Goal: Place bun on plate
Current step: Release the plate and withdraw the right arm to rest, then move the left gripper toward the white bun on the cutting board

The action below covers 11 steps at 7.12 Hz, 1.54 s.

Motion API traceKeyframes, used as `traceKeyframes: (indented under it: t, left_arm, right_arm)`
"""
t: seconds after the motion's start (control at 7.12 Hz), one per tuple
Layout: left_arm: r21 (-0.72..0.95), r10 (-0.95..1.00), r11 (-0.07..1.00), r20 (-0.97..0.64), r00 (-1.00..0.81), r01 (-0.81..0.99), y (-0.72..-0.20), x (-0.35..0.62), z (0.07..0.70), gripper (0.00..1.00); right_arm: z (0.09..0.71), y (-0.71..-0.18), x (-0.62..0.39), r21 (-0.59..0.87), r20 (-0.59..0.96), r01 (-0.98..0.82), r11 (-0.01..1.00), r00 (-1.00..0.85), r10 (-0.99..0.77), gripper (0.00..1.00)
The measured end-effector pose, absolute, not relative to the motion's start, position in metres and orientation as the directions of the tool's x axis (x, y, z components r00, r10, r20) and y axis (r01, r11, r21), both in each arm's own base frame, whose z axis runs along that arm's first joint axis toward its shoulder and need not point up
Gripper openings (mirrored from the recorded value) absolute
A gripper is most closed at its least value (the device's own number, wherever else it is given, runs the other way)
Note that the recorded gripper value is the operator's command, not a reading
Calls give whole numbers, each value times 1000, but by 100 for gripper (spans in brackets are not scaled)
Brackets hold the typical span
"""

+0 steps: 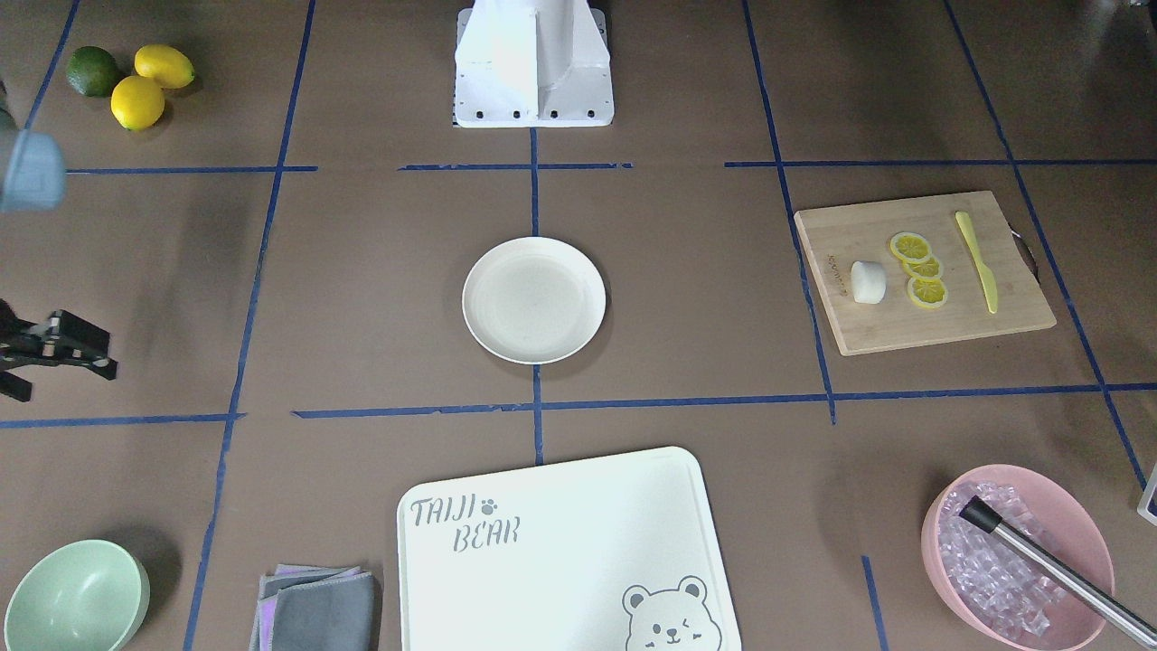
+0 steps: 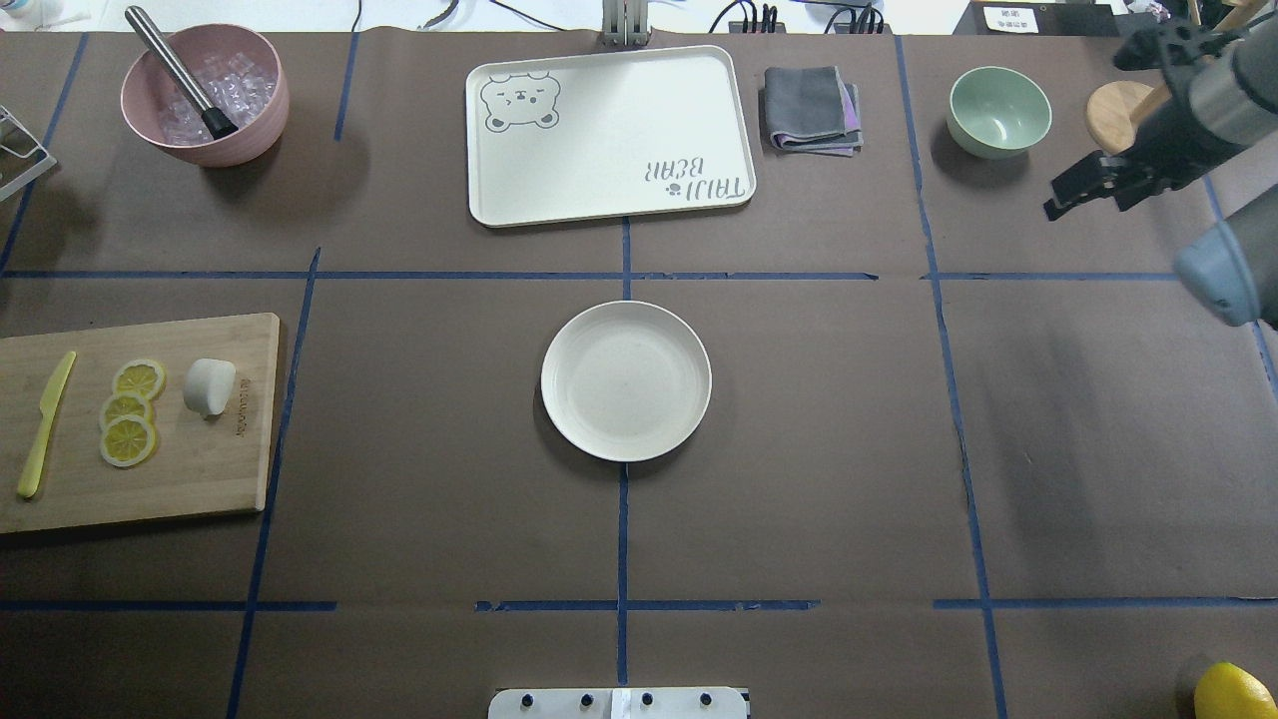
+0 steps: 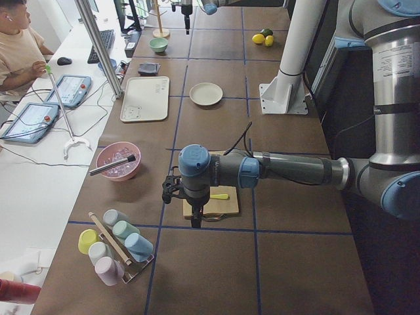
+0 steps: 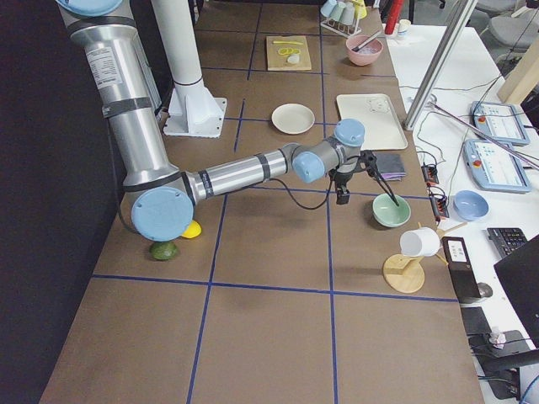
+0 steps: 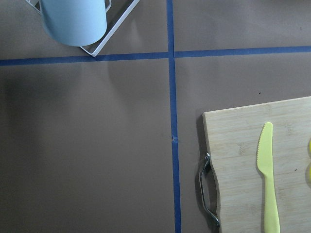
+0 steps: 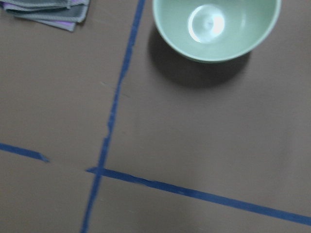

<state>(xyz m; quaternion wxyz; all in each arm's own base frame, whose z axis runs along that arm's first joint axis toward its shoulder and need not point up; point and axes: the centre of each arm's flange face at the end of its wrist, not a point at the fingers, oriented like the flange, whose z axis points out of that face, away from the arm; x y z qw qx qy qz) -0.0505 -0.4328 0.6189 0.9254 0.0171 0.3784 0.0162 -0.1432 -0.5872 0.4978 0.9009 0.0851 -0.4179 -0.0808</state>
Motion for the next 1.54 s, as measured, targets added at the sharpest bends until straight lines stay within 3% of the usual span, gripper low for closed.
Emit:
traceKeyframes:
  t: [0.42, 0.7, 0.98, 1.26, 1.54]
  left_arm:
    - [77, 69, 997, -697, 714, -22, -446, -48, 605, 100]
    - [106, 92, 994, -697, 711, -25, -465, -46, 593, 100]
    - [135, 118, 990, -696, 708, -32, -477, -44, 583, 100]
    - [228, 214, 971, -691, 691, -72, -487, -10, 561, 100]
    - [169, 167, 984, -733, 659, -61, -491, 84, 523, 100]
  right_arm:
    - [583, -537, -6, 248, 687, 117, 962, 678, -260, 100]
    - [632, -467, 63, 178, 675, 74, 981, 717, -177, 100]
    - [641, -418, 83, 131, 662, 21, 991, 742, -103, 100]
    - [635, -416, 76, 122, 666, 14, 992, 740, -92, 100]
    - [632, -418, 69, 126, 667, 27, 992, 738, -104, 100]
